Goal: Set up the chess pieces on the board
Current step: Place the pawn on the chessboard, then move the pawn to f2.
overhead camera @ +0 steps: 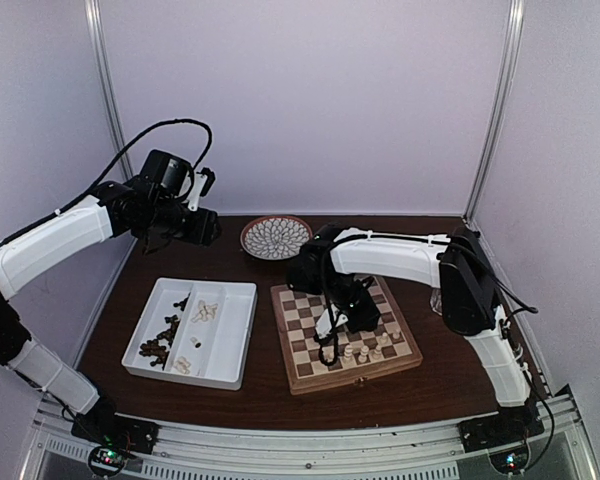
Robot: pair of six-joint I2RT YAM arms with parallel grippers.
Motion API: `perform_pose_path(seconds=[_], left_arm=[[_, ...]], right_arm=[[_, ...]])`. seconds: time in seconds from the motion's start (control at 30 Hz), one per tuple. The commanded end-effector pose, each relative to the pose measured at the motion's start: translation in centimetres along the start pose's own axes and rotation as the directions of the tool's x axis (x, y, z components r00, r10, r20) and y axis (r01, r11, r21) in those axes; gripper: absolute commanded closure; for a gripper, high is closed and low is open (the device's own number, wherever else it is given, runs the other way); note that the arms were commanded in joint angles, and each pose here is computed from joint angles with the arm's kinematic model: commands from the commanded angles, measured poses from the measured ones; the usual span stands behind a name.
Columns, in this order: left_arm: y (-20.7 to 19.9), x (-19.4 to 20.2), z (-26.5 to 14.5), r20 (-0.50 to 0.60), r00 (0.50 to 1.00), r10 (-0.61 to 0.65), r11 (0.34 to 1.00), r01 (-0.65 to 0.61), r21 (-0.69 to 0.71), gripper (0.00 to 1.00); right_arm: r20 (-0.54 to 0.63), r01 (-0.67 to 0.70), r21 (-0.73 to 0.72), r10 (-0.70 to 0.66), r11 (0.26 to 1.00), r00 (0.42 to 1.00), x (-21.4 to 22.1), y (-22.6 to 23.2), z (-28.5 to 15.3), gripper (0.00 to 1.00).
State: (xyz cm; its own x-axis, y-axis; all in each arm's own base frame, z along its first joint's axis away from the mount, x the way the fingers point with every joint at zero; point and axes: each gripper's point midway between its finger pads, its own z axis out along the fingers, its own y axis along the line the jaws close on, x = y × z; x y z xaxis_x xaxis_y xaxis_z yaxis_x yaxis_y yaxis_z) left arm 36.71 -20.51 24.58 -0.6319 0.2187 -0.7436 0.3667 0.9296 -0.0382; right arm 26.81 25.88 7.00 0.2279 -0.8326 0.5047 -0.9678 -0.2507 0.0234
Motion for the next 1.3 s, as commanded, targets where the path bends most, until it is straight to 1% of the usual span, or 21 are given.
perform_pose_path(seconds=[0.0, 0.17, 0.27, 0.37, 0.43, 0.47, 0.53, 0.6, 0.63, 0.67, 0.7, 0.77, 0.83, 0.93, 1.03, 1.07, 1.17, 1.27], left_arm=[[-0.2, -1.1, -0.4, 0.041, 0.999, -0.001, 1.0, 0.0, 0.02, 0.48], [-0.3, -1.0, -0.3, 0.035, 0.999, 0.0, 1.0, -0.001, 0.022, 0.48], [-0.1, -1.0, -0.3, 0.033, 0.999, 0.006, 1.0, -0.006, 0.013, 0.48], [-0.1, -1.1, -0.4, 0.034, 0.999, 0.007, 1.0, -0.008, 0.013, 0.48], [0.0, -1.1, -0.5, 0.036, 0.999, 0.007, 1.0, -0.008, 0.01, 0.48], [0.1, -1.1, -0.4, 0.035, 0.999, 0.007, 1.0, -0.007, 0.01, 0.48], [0.2, -1.1, -0.3, 0.034, 0.999, 0.004, 1.0, -0.004, 0.01, 0.48], [0.3, -1.1, -0.3, 0.041, 0.999, -0.001, 1.0, 0.0, 0.013, 0.48], [0.3, -1.2, -0.3, 0.045, 0.999, -0.002, 1.0, 0.001, 0.017, 0.48], [0.3, -1.2, -0.3, 0.048, 0.999, -0.004, 1.0, 0.003, 0.019, 0.48], [0.4, -1.3, -0.3, 0.051, 0.999, -0.004, 1.0, 0.003, 0.02, 0.48], [0.5, -1.4, -0.4, 0.059, 0.998, -0.006, 1.0, 0.005, 0.02, 0.48], [0.7, -1.5, -0.4, 0.065, 0.998, -0.009, 1.0, 0.008, 0.016, 0.48], [1.1, -1.5, -0.4, 0.067, 0.998, -0.015, 1.0, 0.014, 0.013, 0.48], [1.2, -1.5, -0.3, 0.065, 0.998, -0.018, 1.0, 0.017, 0.014, 0.48], [1.3, -1.5, -0.3, 0.065, 0.998, -0.019, 1.0, 0.018, 0.016, 0.48], [1.3, -1.5, -0.2, 0.061, 0.998, -0.025, 0.999, 0.024, 0.028, 0.48], [1.2, -1.6, -0.2, 0.062, 0.998, -0.03, 0.999, 0.028, 0.036, 0.48]], right_arm=[[-0.001, -0.012, 0.017, 0.013, 1.0, 1.0, 0.1, -0.7, -0.1, 0.8], [0.009, -0.025, 0.023, 0.025, 0.999, 1.0, 0.5, -0.8, -0.6, 0.79], [0.052, -0.035, 0.037, 0.033, 0.999, 0.998, 1.3, -0.7, -2.2, 0.77], [0.163, -0.067, 0.063, 0.056, 0.996, 0.985, 2.5, -0.6, -5.0, 0.74], [0.269, -0.11, 0.07, 0.087, 0.992, 0.959, 3.2, -0.8, -6.7, 0.73], [0.329, -0.138, 0.068, 0.108, 0.988, 0.938, 3.5, -1.1, -7.5, 0.73], [0.469, -0.219, 0.031, 0.179, 0.975, 0.865, 4.5, -1.9, -8.7, 0.73], [0.619, -0.274, -0.056, 0.249, 0.96, 0.745, 4.8, -2.2, -9.8, 0.73], [0.675, -0.293, -0.099, 0.281, 0.951, 0.683, 4.9, -2.2, -10.2, 0.73], [0.702, -0.3, -0.146, 0.312, 0.943, 0.641, 4.7, -1.9, -9.6, 0.73], [0.739, -0.327, -0.14, 0.319, 0.935, 0.594, 4.8, -2.3, -10.1, 0.73], [0.771, -0.367, -0.132, 0.328, 0.921, 0.546, 4.2, -2.4, -9.6, 0.72], [0.772, -0.404, -0.158, 0.368, 0.901, 0.519, 3.5, -2.4, -8.2, 0.7], [0.752, -0.441, -0.209, 0.432, 0.873, 0.499, 2.5, -2.9, -6.6, 0.7], [0.741, -0.464, -0.263, 0.486, 0.846, 0.465, 1.4, -3.1, -5.5, 0.69], [0.738, -0.465, -0.269, 0.491, 0.843, 0.464, 1.2, -3.1, -5.2, 0.69], [0.714, -0.461, -0.266, 0.494, 0.846, 0.496, 0.5, -2.9, -3.8, 0.68], [0.699, -0.443, -0.283, 0.499, 0.85, 0.511, -0.1, -2.4, -3.1, 0.68]])
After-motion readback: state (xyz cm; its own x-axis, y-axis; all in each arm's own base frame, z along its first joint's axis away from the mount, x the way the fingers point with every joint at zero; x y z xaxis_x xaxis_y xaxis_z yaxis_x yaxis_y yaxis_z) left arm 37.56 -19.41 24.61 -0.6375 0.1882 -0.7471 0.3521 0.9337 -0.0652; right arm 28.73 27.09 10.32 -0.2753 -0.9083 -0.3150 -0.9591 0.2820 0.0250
